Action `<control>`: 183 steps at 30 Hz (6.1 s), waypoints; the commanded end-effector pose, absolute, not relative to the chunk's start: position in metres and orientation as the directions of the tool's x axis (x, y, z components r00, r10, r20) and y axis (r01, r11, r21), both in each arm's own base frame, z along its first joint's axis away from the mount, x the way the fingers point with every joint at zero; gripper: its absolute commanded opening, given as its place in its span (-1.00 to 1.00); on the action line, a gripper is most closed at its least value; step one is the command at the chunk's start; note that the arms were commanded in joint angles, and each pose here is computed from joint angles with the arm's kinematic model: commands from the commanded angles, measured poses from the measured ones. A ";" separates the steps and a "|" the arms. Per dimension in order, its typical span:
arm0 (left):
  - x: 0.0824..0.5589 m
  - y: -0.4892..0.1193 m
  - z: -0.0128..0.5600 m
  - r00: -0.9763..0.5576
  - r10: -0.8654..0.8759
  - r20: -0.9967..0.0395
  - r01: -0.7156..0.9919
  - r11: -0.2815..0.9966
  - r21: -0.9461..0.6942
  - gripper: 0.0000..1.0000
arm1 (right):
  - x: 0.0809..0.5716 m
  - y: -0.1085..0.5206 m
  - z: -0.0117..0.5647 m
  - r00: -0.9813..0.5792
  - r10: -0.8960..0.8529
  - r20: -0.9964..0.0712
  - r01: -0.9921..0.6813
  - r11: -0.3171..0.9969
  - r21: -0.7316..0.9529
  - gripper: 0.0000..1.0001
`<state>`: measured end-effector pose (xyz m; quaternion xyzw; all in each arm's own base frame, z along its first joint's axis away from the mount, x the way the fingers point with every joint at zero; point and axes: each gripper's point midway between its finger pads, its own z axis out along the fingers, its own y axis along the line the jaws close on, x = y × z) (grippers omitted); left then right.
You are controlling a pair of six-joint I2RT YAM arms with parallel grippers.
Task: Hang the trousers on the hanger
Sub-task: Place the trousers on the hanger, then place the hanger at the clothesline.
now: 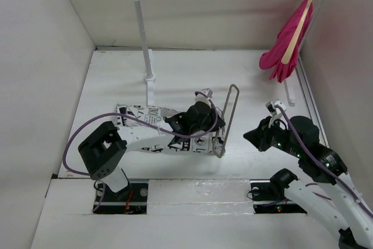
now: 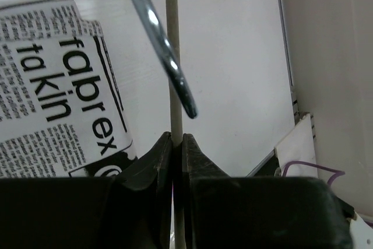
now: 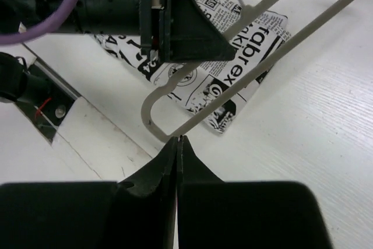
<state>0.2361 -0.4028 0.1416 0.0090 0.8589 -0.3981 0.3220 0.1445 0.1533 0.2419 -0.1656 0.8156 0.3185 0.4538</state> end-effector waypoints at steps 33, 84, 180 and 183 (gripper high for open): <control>0.214 -0.385 0.043 -0.728 -0.499 -0.470 -0.045 0.719 -0.694 -1.00 | 0.280 0.222 0.073 -0.724 -0.022 -0.690 -0.397 0.830 0.390 -0.11; 0.227 -0.262 0.055 -0.604 -0.221 -0.766 -0.054 0.970 -0.237 -1.00 | 0.301 0.050 0.111 -0.684 0.042 -0.729 -0.179 0.958 0.223 -1.00; 0.238 -0.314 0.389 -0.471 -0.613 -0.635 0.290 0.572 -0.767 0.17 | 0.176 0.293 0.352 -0.472 0.587 -0.657 -0.696 0.209 0.687 -1.00; 0.238 -0.306 0.410 -0.447 -0.614 -0.651 0.311 0.575 -0.757 0.17 | 0.180 0.285 0.380 -0.440 0.640 -0.629 -0.730 0.153 0.667 -1.00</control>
